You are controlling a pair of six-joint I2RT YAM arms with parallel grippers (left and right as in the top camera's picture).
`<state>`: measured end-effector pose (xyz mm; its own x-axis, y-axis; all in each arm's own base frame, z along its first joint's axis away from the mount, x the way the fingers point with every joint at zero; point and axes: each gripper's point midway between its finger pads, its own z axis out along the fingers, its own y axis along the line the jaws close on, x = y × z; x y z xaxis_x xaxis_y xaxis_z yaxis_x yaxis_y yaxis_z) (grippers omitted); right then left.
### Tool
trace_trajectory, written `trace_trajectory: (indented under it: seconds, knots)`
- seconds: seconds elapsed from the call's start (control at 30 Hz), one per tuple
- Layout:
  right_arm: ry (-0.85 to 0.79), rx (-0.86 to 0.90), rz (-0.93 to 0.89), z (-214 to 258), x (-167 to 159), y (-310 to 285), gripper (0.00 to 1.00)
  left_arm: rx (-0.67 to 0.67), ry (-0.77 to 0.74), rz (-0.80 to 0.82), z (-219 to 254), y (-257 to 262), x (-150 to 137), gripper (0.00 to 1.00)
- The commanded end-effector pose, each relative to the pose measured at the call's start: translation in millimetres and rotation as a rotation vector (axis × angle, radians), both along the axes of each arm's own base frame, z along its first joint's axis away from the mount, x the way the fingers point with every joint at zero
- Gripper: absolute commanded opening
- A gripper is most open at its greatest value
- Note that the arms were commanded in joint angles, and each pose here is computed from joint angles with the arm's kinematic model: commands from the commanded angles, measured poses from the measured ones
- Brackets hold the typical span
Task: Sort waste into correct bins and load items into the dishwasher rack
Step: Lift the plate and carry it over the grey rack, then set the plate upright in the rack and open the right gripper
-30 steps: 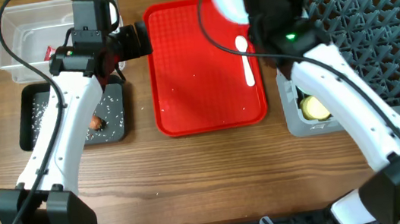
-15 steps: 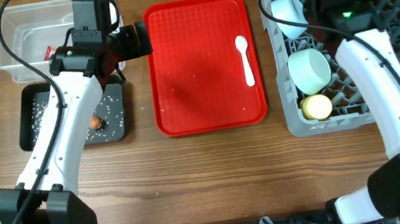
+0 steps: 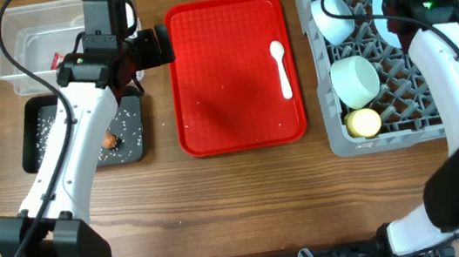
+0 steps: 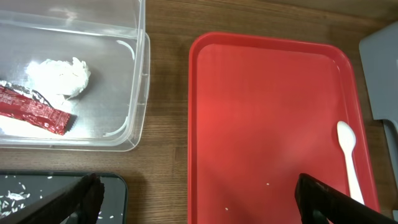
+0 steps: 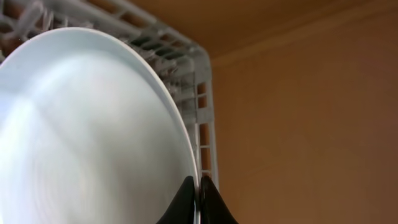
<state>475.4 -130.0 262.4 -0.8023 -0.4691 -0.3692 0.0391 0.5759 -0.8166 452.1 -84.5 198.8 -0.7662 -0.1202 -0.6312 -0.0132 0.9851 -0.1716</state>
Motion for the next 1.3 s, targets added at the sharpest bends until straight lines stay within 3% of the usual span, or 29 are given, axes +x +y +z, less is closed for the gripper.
trace_trajectory:
  seconds: [0.0, 0.33, 0.37, 0.4, 0.43, 0.63, 0.83, 0.9, 0.93, 1.0, 1.07, 1.17, 1.27]
  knots:
    - [0.054, -0.039, 0.079, -17, 22, 7, 0.04, 0.009, -0.025, 0.005, 9, 2, 2, 1.00]
    - [0.025, 0.027, 0.167, -31, 42, 24, 0.06, 0.010, -0.024, 0.005, 9, 2, 2, 1.00]
    - [0.018, 0.041, 0.169, -32, 43, 26, 0.24, 0.009, -0.024, 0.005, 9, 2, 2, 1.00]
    - [0.012, 0.050, 0.170, -32, 43, 28, 0.54, 0.010, -0.024, 0.005, 9, 2, 2, 1.00]
    - [-0.001, 0.067, 0.168, -32, 44, 29, 1.00, 0.009, -0.025, 0.005, 9, 2, 2, 1.00]
    - [-0.147, 0.190, 0.101, -17, 43, 32, 1.00, 0.009, -0.024, 0.005, 9, 2, 2, 1.00]
    - [-0.335, 0.337, 0.134, 37, 32, 52, 0.99, 0.010, -0.024, 0.005, 9, 2, 2, 1.00]
    - [-0.423, 0.507, 0.171, 56, 25, 78, 1.00, 0.009, -0.024, 0.005, 9, 2, 2, 1.00]
    - [-0.469, 0.759, 0.224, 65, 17, 115, 1.00, 0.009, -0.024, 0.005, 9, 2, 2, 1.00]
    - [-0.425, 1.060, 0.316, 72, 2, 167, 1.00, 0.009, -0.024, 0.005, 9, 2, 2, 1.00]
    - [-0.339, 1.256, 0.413, 75, -11, 207, 1.00, 0.010, -0.024, 0.005, 9, 2, 2, 1.00]
    - [-0.211, 1.434, 0.485, 66, -21, 250, 1.00, 0.009, -0.024, 0.005, 9, 2, 2, 1.00]
    - [-0.107, 1.420, 0.452, 30, -17, 276, 0.92, 0.010, -0.024, 0.005, 9, 2, 2, 1.00]
